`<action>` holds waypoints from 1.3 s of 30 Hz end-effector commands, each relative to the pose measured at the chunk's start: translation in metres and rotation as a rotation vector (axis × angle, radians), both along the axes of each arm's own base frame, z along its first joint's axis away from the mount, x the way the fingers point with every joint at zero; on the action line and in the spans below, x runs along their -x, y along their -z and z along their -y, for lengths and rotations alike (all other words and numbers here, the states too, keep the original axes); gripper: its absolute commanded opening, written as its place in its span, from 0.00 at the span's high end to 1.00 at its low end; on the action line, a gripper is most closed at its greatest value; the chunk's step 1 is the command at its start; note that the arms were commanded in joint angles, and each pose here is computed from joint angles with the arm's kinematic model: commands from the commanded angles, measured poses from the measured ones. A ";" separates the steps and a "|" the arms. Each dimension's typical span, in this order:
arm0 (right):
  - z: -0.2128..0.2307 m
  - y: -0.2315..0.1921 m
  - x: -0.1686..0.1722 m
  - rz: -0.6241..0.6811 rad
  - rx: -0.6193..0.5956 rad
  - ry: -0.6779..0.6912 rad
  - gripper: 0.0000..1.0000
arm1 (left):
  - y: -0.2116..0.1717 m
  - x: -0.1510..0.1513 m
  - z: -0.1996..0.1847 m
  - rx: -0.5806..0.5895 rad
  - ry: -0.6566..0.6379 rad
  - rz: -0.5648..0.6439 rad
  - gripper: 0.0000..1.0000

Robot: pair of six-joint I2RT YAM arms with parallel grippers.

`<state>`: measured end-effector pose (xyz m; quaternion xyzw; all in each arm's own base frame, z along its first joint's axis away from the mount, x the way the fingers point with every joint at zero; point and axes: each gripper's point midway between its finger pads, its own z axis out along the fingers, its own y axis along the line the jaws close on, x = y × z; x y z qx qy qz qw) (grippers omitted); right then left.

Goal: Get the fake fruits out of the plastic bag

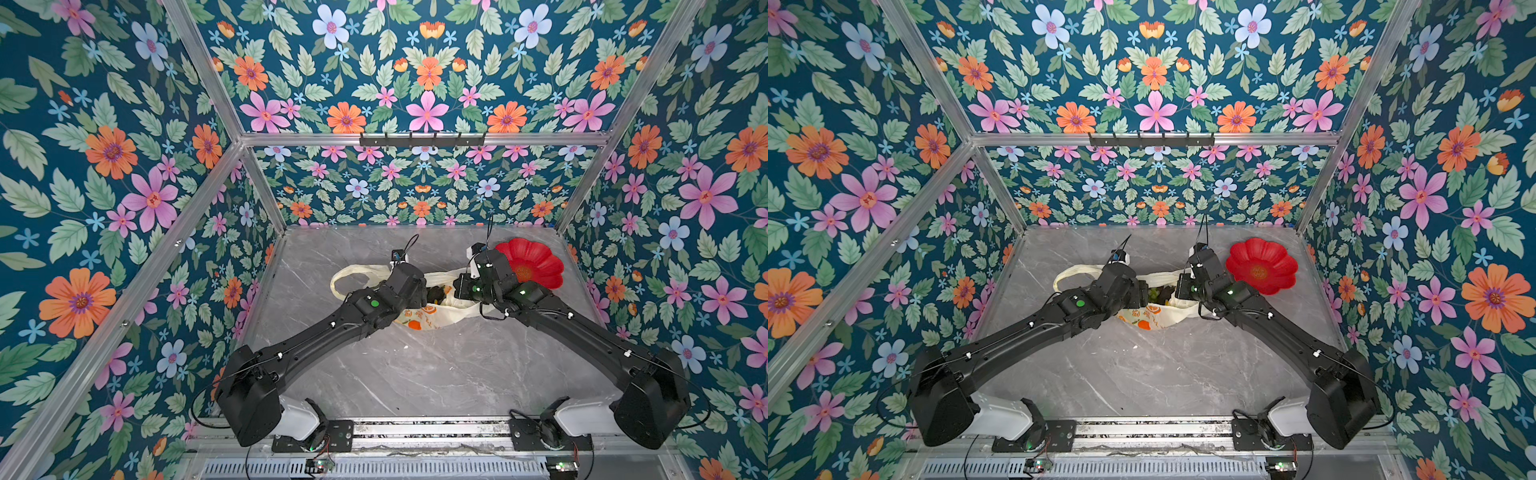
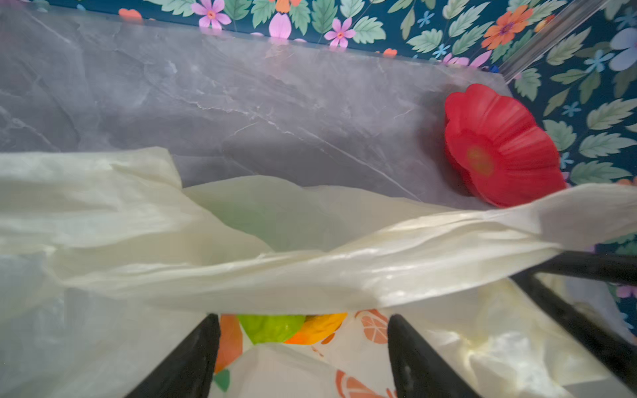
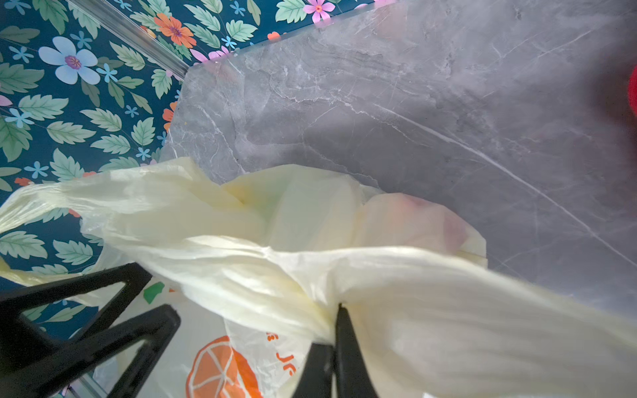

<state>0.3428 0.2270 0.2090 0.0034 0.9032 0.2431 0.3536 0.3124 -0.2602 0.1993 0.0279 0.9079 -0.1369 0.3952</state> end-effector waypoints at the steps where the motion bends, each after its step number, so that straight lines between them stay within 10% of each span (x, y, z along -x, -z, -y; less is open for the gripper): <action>1: 0.004 -0.004 -0.003 0.031 0.018 0.016 1.00 | 0.017 -0.001 -0.027 -0.056 -0.082 -0.028 0.18; 23: -0.013 0.005 0.009 0.013 -0.059 -0.070 1.00 | 0.046 -0.051 -0.051 0.000 -0.127 -0.070 0.12; 34: 0.024 0.004 -0.023 -0.075 -0.171 0.070 1.00 | 0.073 -0.028 -0.118 0.082 -0.154 -0.055 0.82; 39: 0.029 0.005 -0.042 -0.100 -0.194 0.092 1.00 | 0.076 -0.013 -0.140 0.099 -0.171 -0.001 0.98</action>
